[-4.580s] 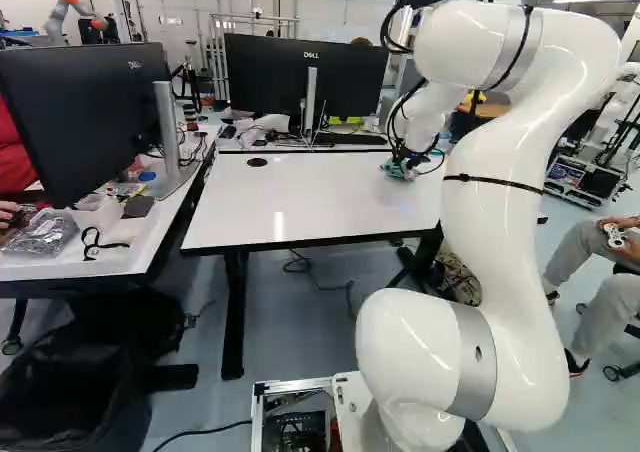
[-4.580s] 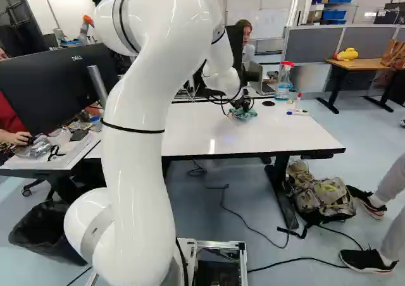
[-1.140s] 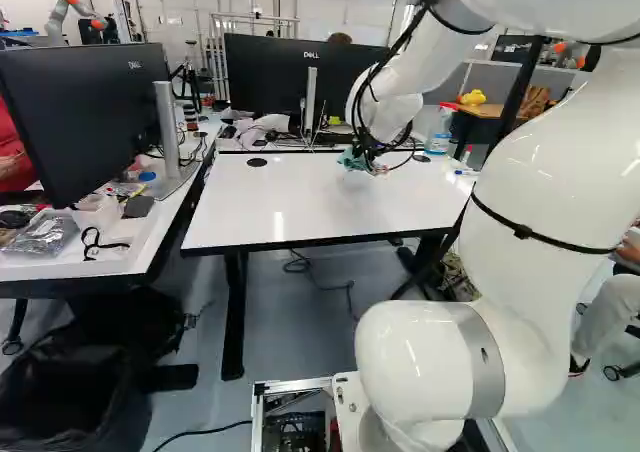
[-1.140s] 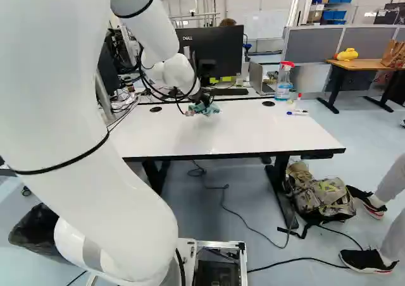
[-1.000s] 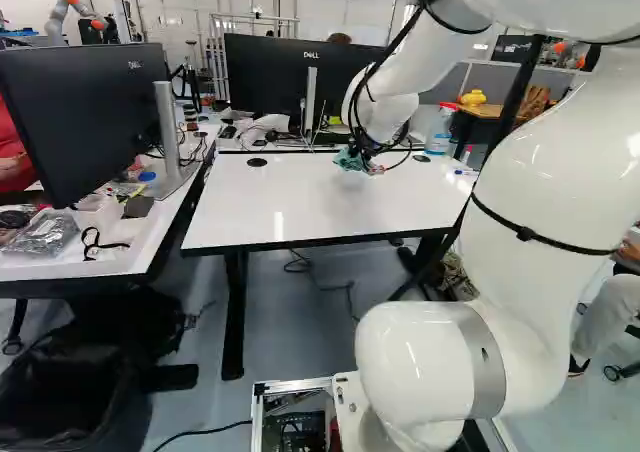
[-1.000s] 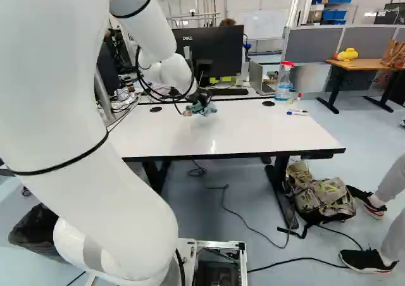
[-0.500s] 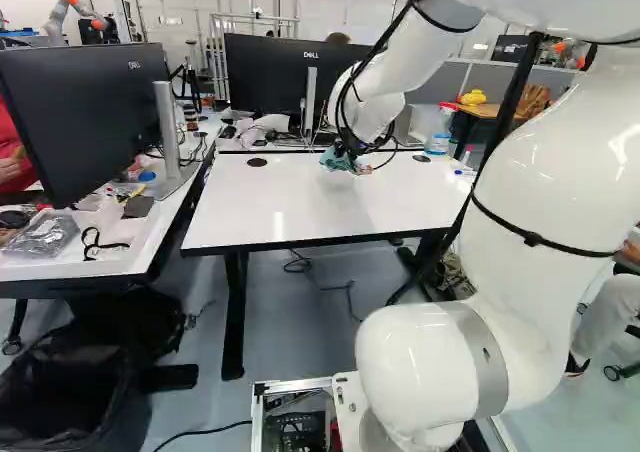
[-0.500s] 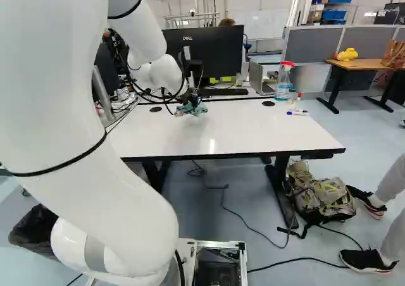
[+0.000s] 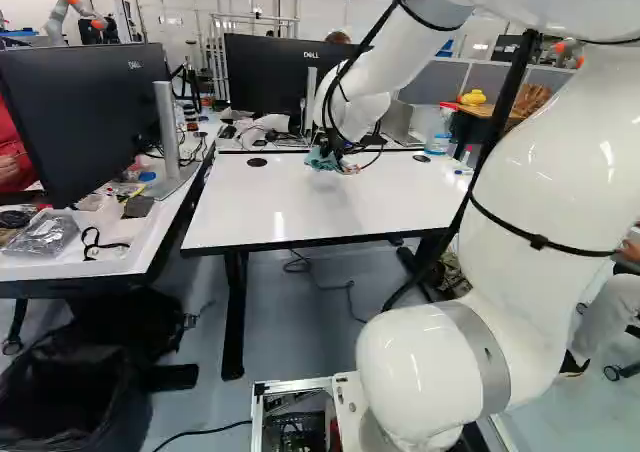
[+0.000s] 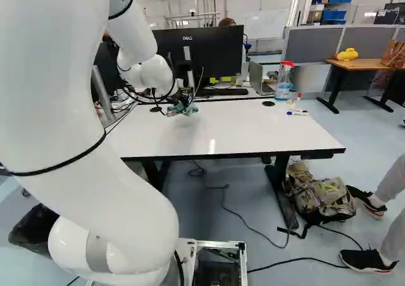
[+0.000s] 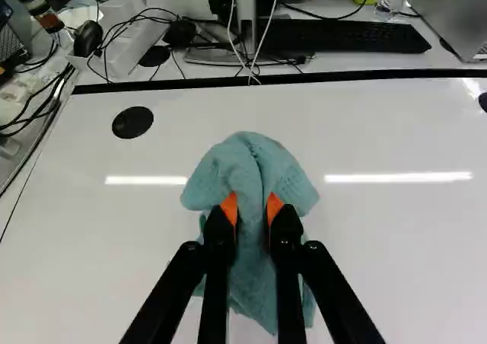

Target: Clean the table with the green towel

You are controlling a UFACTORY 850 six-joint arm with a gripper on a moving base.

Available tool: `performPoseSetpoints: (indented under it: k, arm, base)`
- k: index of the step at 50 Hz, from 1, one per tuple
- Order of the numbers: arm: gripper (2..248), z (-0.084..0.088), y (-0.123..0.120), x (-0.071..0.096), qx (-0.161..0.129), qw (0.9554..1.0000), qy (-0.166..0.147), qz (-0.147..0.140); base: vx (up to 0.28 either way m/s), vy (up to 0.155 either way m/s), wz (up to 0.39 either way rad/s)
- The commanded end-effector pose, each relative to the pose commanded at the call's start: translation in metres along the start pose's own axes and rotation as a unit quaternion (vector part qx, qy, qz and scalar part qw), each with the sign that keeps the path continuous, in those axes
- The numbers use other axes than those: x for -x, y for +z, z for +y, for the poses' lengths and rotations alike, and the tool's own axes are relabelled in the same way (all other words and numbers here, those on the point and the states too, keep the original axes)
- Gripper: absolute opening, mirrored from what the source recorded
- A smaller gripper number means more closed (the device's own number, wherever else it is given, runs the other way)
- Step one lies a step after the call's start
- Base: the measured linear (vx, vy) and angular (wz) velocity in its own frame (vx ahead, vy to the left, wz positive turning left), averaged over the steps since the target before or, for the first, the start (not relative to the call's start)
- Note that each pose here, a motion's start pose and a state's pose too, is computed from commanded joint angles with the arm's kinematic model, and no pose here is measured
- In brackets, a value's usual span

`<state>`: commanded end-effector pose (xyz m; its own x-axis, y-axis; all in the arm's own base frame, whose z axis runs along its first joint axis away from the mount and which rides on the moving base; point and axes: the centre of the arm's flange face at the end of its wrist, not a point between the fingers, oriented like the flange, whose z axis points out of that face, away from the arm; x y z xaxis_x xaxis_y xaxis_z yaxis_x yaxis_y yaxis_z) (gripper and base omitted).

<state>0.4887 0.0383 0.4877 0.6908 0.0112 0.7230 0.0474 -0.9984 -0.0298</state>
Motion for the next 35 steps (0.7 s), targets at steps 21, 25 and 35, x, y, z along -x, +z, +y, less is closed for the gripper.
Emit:
performPoseSetpoints:
  k: [21, 25, 35]
  arm:
    - [61, -0.034, -0.001, 0.002, -0.025, 0.9994, -0.024, -0.001]
    - [61, -0.04, -0.002, 0.003, -0.03, 0.9991, -0.029, -0.001]
    - [61, -0.057, -0.004, 0.006, -0.042, 0.9983, -0.04, -0.002]
  base:
    - [0.0, 0.0, 0.0]
    - [0.0, 0.0, 0.0]
    - [0.0, 0.0, 0.0]
